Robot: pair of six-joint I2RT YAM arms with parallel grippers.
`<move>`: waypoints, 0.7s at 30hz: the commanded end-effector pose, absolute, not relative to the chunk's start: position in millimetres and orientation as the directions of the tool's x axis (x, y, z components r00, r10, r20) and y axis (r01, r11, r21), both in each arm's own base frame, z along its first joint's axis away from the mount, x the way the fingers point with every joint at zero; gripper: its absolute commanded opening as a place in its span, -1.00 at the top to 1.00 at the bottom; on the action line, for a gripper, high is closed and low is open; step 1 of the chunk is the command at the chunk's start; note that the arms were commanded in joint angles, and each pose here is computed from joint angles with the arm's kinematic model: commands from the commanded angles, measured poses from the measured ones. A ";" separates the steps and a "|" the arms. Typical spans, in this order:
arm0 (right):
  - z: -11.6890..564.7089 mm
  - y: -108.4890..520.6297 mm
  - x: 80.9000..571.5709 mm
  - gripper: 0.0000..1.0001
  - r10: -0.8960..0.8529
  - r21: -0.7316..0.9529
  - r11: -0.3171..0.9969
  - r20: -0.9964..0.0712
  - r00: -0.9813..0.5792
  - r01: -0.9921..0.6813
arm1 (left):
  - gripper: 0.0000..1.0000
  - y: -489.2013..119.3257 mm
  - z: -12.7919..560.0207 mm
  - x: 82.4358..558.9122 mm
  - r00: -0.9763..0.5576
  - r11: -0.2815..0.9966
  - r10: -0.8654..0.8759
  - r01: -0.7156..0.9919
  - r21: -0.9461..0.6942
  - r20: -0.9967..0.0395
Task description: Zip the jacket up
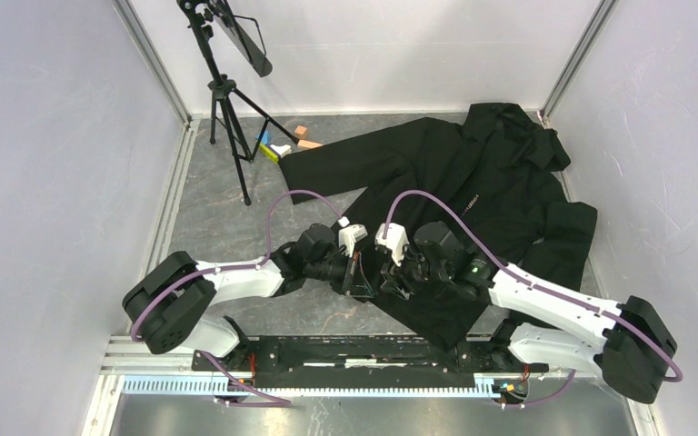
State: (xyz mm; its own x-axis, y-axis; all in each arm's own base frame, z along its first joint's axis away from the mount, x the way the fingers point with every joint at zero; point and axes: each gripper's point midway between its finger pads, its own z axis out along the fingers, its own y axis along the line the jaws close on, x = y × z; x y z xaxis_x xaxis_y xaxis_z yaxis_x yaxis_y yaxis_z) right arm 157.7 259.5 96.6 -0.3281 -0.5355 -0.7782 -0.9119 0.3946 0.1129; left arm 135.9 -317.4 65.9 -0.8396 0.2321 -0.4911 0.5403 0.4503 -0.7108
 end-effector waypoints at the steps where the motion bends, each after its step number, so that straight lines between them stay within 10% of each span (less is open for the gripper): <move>1: 123.8 275.3 159.2 -0.07 -0.494 0.073 0.376 -0.827 -0.267 -0.924 | 0.96 -315.3 62.3 126.0 -0.826 0.420 0.275 0.564 -0.711 -0.493; 21: 81.3 278.2 153.2 -0.18 -0.607 -0.021 0.388 -0.759 -0.238 -0.921 | 0.96 -315.2 64.7 126.8 -0.828 0.421 0.263 0.560 -0.713 -0.495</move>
